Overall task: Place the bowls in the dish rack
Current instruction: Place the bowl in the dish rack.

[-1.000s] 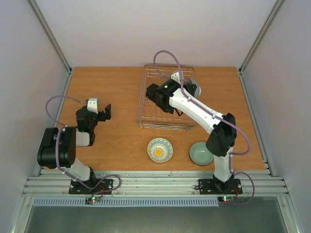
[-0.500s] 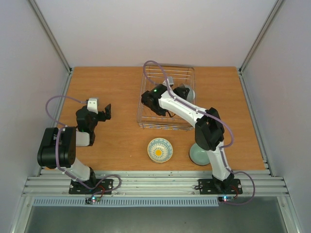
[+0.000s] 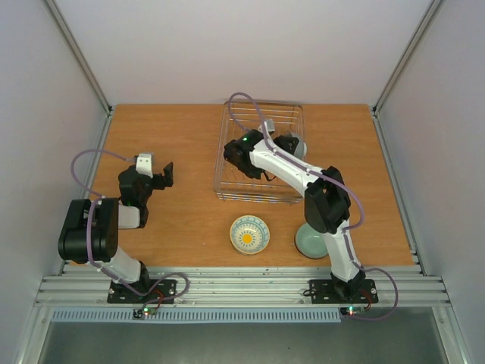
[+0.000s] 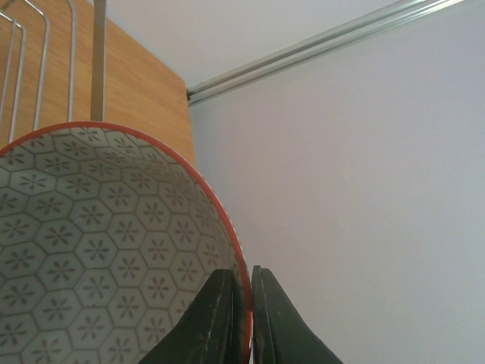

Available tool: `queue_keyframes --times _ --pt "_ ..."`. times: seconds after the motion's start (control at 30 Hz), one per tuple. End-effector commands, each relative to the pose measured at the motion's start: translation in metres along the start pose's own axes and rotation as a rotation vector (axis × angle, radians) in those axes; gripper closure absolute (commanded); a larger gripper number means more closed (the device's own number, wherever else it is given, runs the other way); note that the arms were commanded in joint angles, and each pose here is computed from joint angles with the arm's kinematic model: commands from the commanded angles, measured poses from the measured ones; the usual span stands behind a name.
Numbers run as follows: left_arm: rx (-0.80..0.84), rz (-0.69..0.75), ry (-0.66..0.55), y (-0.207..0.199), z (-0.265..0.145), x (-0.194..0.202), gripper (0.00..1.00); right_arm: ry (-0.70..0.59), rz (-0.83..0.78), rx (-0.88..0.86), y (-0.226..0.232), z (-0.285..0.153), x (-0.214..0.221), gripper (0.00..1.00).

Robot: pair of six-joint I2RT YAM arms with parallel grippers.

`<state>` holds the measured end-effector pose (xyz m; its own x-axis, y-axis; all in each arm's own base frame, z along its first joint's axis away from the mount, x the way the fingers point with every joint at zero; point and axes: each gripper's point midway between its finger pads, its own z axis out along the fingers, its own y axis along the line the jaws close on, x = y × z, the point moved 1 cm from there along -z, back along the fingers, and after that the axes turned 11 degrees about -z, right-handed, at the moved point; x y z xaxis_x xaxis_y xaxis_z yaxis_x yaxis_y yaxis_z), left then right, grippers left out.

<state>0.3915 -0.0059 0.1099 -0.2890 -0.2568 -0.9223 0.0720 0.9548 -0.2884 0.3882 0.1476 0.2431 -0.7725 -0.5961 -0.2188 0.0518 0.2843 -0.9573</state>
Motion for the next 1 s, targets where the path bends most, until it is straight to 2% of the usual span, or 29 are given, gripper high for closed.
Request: queue_keyframes --times 0.0,0.27,0.37,0.47,0.57,0.7,0.8,0.97 --pt "0.018 0.021 -0.043 -0.005 -0.001 -0.01 0.01 0.019 -0.052 0.01 -0.04 -0.006 0.023 0.91" --pt "0.018 0.021 -0.044 -0.005 -0.001 -0.011 0.03 0.038 0.031 -0.098 -0.04 -0.009 0.04 0.9" --pt "0.018 0.02 -0.042 -0.005 -0.001 -0.01 0.05 -0.044 0.073 -0.307 -0.018 -0.016 0.034 0.91" --pt "0.047 0.025 -0.042 -0.009 -0.002 -0.009 0.06 -0.145 0.199 -0.573 -0.004 -0.032 0.029 0.92" --pt "0.105 0.07 -0.026 -0.019 -0.002 -0.007 0.15 -0.187 0.251 -0.646 -0.008 -0.039 0.024 0.93" --pt "0.076 0.057 -0.024 -0.017 0.0 -0.019 0.29 -0.241 0.297 -0.738 -0.008 -0.052 0.018 0.93" --pt "0.061 0.038 0.034 -0.02 -0.002 -0.032 0.37 -0.271 0.33 -0.771 -0.011 -0.057 0.014 0.93" --pt "0.191 0.071 -0.008 -0.053 -0.026 -0.067 0.38 -0.333 0.387 -0.891 -0.013 -0.075 0.006 0.94"
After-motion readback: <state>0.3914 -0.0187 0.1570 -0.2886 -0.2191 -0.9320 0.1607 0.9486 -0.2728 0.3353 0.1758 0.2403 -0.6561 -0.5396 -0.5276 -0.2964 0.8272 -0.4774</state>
